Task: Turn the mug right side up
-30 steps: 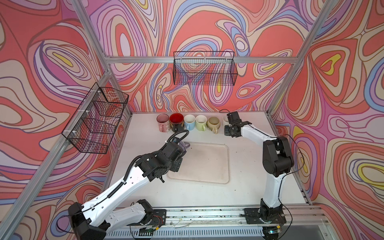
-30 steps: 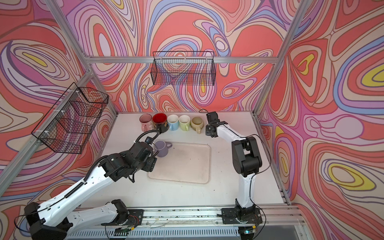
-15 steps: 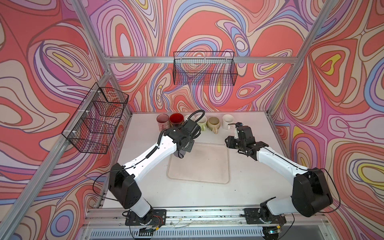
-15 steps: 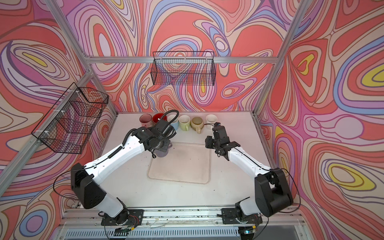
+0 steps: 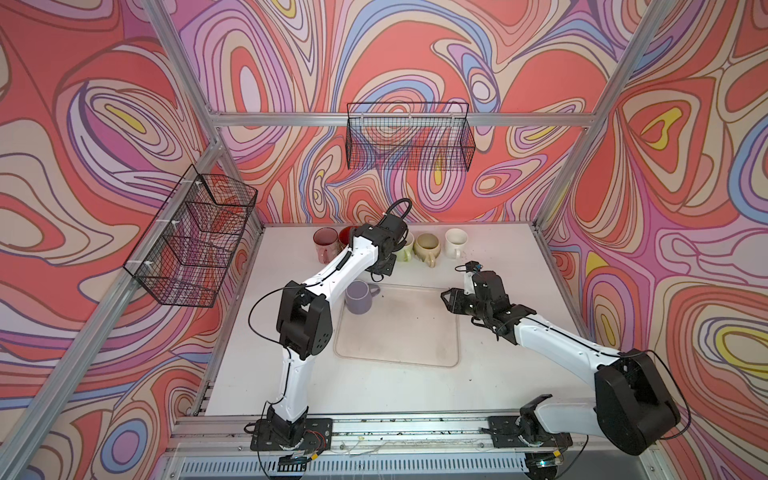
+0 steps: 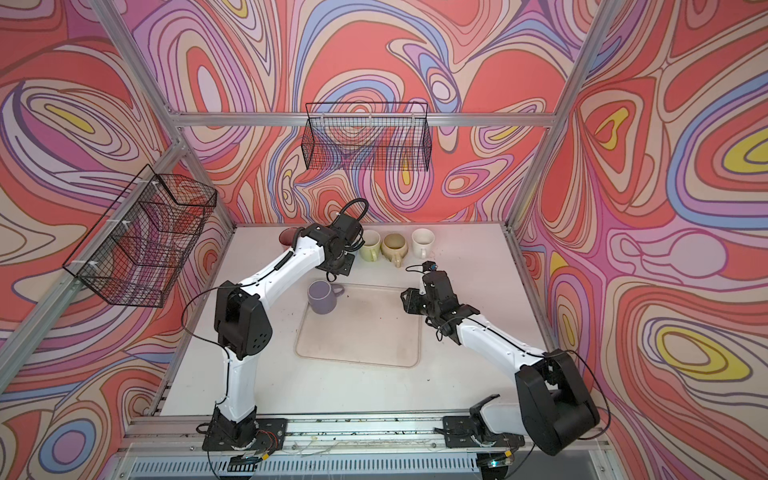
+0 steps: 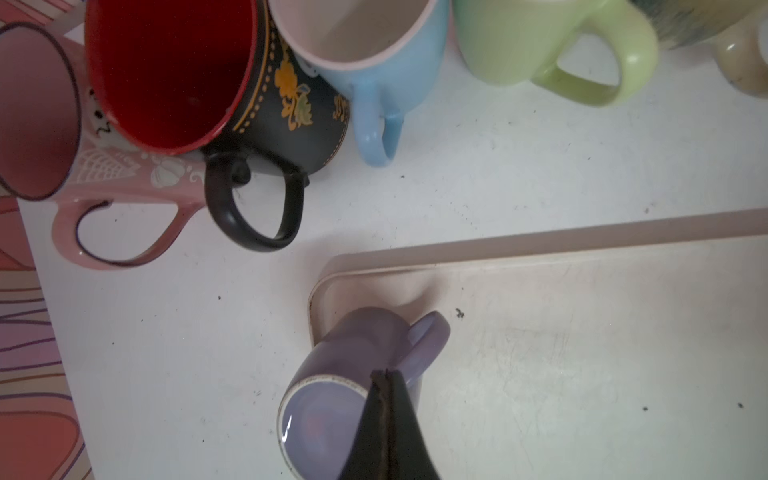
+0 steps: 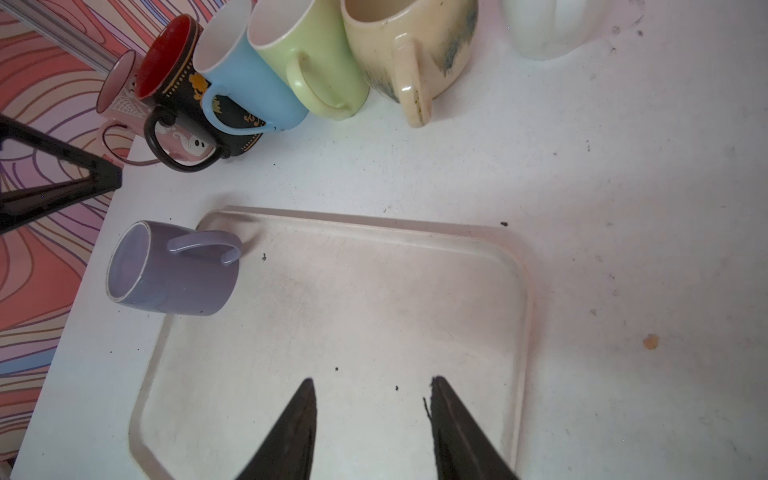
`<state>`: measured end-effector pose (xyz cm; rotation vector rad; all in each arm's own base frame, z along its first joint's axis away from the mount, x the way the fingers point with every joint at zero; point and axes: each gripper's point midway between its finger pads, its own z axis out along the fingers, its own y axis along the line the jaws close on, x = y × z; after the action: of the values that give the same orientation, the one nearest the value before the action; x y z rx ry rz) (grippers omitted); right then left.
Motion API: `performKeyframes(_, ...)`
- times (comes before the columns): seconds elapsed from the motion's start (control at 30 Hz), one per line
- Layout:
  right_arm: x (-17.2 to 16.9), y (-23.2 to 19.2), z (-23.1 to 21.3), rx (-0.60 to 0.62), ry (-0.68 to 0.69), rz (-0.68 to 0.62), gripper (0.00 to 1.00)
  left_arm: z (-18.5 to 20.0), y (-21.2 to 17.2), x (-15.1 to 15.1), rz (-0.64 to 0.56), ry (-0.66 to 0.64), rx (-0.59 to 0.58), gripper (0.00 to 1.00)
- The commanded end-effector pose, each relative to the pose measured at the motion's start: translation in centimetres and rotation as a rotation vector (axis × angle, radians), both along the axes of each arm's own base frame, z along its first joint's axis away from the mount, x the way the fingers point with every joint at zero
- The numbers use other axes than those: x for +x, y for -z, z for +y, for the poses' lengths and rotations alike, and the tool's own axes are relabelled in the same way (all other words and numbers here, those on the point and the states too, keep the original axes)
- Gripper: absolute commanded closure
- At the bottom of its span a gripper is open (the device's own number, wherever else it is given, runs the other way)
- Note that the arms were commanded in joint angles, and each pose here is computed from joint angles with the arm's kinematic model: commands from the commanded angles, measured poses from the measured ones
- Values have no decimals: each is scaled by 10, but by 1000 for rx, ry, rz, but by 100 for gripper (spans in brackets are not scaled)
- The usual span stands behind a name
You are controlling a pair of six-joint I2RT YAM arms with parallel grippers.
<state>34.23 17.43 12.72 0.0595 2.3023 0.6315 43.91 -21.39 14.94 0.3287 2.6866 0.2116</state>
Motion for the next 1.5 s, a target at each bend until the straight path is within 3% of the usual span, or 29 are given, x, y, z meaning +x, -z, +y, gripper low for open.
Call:
performKeyframes(0.0, 1, -9, 1, 38, 16, -37, 55, -1, 15, -3, 65, -2, 25, 100)
performKeyframes(0.73, 4, -2, -1, 30, 29, -32, 55, 10, 80, 12, 143, -64, 36, 100)
performKeyframes(1.47, 8, 12, -3, -3, 40, -9, 56, 5, 87, -41, 168, -72, -3, 100)
